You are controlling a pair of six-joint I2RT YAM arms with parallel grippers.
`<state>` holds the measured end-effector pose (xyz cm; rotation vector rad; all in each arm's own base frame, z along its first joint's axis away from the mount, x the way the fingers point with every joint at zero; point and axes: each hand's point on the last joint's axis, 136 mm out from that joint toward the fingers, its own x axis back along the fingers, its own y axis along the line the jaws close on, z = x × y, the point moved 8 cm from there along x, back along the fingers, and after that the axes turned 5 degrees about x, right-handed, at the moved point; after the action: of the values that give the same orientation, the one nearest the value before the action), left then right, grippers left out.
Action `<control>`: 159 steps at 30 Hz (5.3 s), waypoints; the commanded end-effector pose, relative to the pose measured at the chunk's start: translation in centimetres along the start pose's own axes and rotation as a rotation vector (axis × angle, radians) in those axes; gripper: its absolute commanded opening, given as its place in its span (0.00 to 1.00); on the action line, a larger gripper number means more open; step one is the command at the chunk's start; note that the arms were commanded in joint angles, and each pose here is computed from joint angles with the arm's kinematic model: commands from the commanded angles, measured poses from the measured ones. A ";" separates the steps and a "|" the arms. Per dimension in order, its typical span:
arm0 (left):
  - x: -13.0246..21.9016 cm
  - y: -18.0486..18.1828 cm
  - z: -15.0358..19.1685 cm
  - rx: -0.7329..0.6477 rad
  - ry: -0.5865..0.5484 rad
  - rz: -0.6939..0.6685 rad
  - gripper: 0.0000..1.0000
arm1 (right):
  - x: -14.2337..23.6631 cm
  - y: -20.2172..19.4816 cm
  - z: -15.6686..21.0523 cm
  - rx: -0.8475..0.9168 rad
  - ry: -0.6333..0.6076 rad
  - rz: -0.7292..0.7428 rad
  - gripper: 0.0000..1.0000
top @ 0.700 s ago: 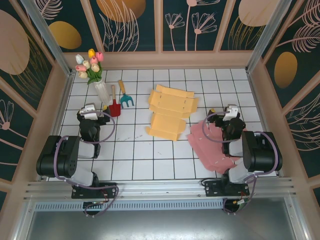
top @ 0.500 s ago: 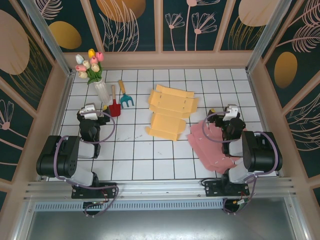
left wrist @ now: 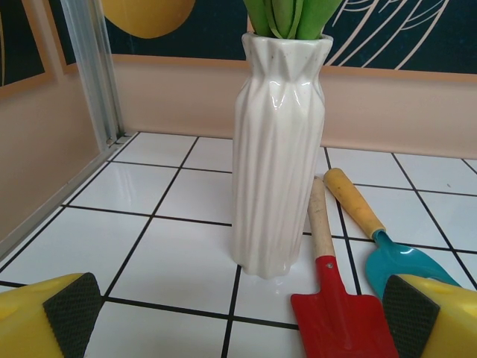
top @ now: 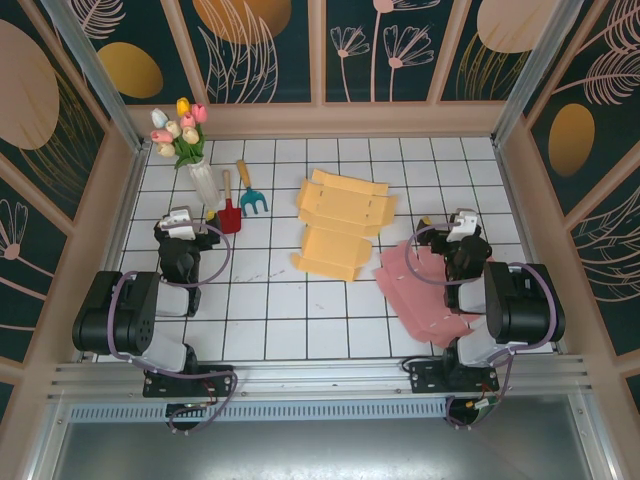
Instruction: Fold the paper box
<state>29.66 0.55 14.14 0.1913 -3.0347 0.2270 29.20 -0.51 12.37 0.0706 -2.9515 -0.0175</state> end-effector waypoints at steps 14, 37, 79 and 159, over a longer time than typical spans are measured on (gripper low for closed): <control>-0.8 0.1 -2.0 -0.001 0.020 -0.062 0.99 | -0.8 -0.2 -1.3 -0.015 -0.036 0.045 0.99; -2.9 -13.6 -5.7 0.330 0.404 0.262 0.99 | -4.9 12.2 -14.2 -0.122 0.336 -0.185 0.99; -12.5 -23.6 2.7 -0.010 0.641 0.455 0.00 | -2.8 15.3 -12.0 -0.007 0.306 -0.379 0.84; 6.7 -13.9 -1.8 0.121 -0.053 0.730 0.00 | -4.5 24.3 -14.0 1.220 0.536 -1.151 0.30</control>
<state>25.30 -13.70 17.45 -0.9115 -2.9456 0.4197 35.54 23.73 25.67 1.5031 -1.6422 1.3382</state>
